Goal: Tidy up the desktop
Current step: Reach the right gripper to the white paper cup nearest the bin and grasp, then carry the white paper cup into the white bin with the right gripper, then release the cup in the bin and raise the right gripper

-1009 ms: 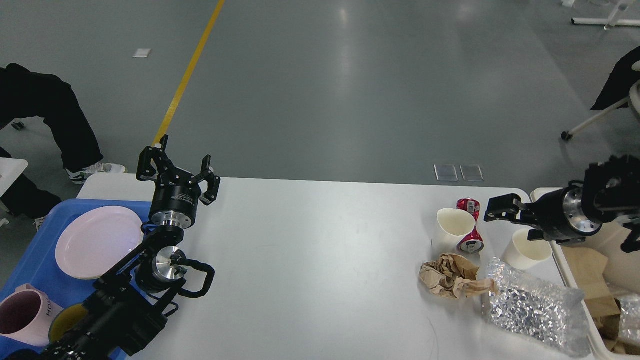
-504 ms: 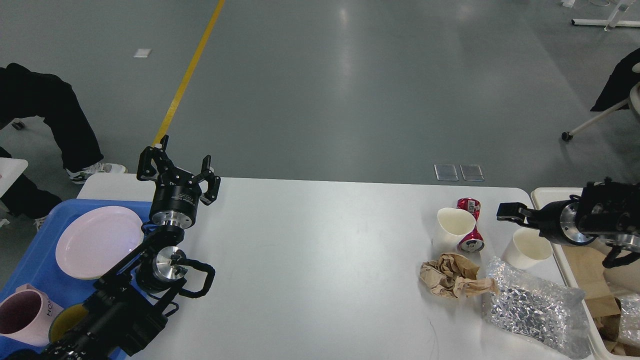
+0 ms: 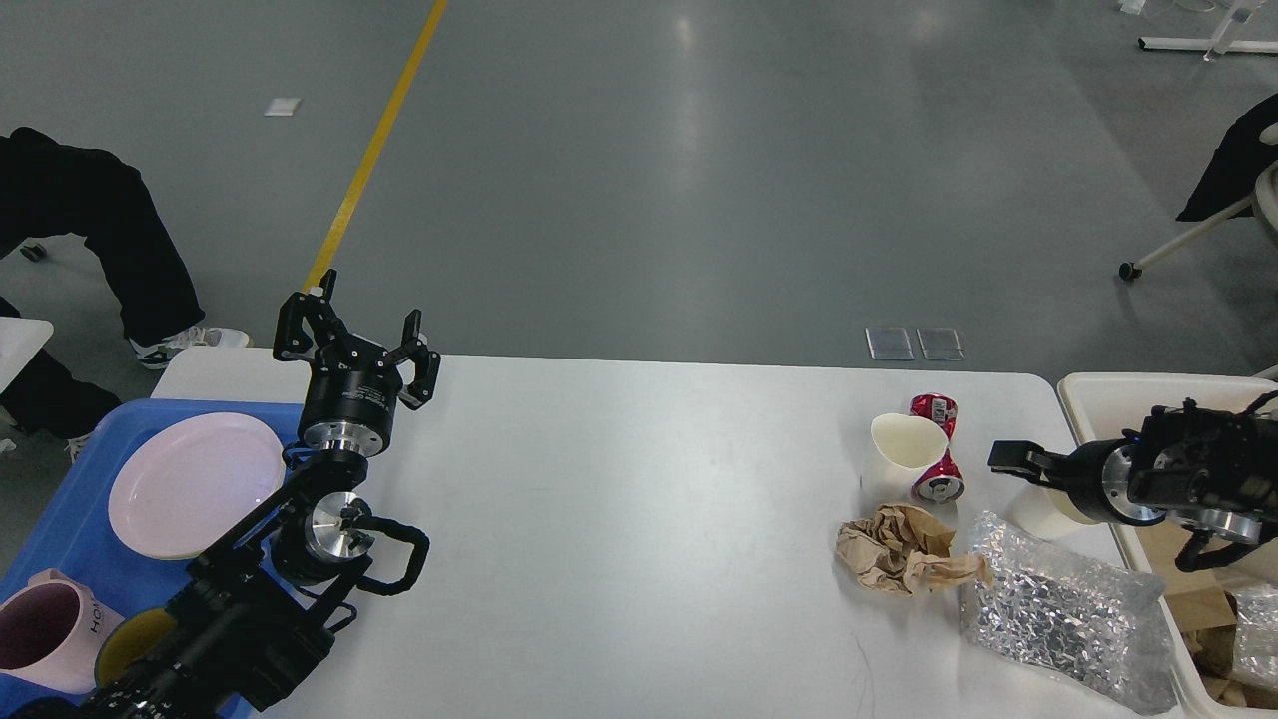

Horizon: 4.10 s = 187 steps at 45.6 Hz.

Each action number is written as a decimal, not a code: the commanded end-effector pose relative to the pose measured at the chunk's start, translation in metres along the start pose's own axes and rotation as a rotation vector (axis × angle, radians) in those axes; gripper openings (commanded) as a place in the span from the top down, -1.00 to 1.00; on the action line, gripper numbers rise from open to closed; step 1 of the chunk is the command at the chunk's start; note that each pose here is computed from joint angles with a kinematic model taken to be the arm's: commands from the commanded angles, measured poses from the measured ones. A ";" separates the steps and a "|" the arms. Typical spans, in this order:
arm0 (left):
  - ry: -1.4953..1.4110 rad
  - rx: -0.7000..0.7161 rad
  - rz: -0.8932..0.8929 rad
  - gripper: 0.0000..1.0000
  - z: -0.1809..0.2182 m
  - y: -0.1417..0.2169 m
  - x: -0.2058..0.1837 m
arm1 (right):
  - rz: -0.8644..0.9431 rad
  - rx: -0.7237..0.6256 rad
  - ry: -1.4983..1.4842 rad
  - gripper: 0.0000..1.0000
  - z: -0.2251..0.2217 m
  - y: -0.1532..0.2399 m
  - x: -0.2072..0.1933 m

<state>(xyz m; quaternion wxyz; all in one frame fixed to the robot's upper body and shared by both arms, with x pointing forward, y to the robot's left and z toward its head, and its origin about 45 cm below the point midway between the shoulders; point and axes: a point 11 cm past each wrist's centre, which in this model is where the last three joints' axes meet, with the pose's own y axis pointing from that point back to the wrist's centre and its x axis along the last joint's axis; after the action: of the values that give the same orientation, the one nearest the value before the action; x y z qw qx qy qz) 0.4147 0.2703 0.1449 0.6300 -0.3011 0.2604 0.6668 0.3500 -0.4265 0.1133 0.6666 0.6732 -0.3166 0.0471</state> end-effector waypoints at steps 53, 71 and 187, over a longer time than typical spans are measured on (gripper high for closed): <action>0.000 0.000 0.000 -0.93 0.000 0.000 0.000 | 0.015 -0.043 -0.011 1.00 -0.002 -0.010 -0.018; 0.000 0.000 0.000 -0.93 0.000 0.000 0.000 | 0.071 -0.092 -0.004 1.00 0.020 0.007 0.012; 0.000 0.000 0.000 -0.93 0.000 0.000 0.000 | 0.398 -0.324 -0.085 -1.00 0.175 -0.009 -0.004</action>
<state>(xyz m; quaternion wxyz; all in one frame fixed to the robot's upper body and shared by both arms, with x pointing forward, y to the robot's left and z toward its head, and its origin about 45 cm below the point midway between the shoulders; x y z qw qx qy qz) 0.4147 0.2701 0.1448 0.6300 -0.3012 0.2606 0.6667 0.2885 -0.5885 0.0850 0.7294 0.4835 -0.4738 0.0981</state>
